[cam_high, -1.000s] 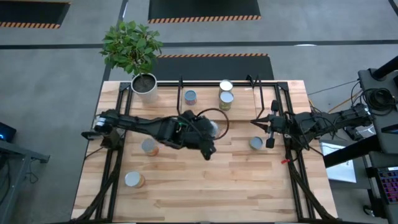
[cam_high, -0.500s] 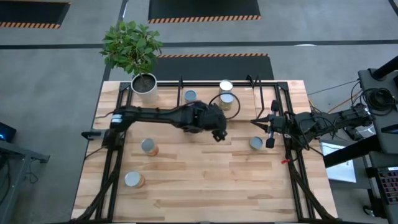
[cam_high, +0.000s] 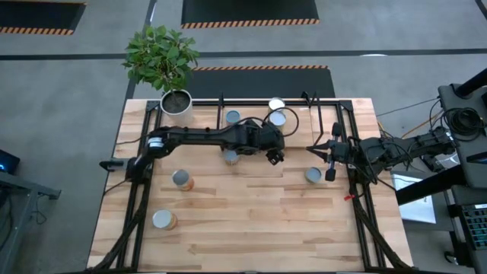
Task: Pick and place cans onto a shelf
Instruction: Put the canned green beans on the shelf
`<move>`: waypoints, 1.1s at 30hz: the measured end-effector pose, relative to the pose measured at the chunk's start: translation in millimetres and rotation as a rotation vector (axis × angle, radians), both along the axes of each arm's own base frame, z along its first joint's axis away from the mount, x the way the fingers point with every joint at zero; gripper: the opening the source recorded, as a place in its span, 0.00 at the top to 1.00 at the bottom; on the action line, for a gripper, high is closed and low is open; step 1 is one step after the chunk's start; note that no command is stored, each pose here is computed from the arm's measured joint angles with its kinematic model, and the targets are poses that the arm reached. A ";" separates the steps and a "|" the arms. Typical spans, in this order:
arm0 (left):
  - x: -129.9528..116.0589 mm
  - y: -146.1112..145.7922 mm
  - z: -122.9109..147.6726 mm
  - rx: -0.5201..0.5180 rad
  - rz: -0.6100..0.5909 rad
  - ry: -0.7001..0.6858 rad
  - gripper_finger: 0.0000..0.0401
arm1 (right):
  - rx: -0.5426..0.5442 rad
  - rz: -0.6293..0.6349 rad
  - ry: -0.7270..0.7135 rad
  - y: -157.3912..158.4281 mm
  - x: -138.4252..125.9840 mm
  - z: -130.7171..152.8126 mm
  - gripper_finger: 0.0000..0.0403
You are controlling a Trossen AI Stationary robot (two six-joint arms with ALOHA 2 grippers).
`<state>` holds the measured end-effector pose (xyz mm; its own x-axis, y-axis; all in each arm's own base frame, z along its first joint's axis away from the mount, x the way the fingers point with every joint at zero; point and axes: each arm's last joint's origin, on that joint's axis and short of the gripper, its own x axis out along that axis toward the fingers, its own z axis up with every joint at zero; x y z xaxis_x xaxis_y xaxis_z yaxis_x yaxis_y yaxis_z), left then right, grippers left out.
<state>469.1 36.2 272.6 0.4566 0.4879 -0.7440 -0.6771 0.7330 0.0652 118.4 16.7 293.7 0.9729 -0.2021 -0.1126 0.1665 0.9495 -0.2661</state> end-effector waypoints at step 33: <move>8.8 16.4 -21.2 0.048 0.054 0.022 0.18 | -0.001 -0.001 0.003 0.0 0.2 -0.3 0.98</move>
<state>477.9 52.6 251.4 0.4125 0.5470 -0.7284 -0.7135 0.6912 0.1149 118.7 16.7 293.4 0.9724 -0.2030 -0.1150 0.1665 0.9491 -0.2672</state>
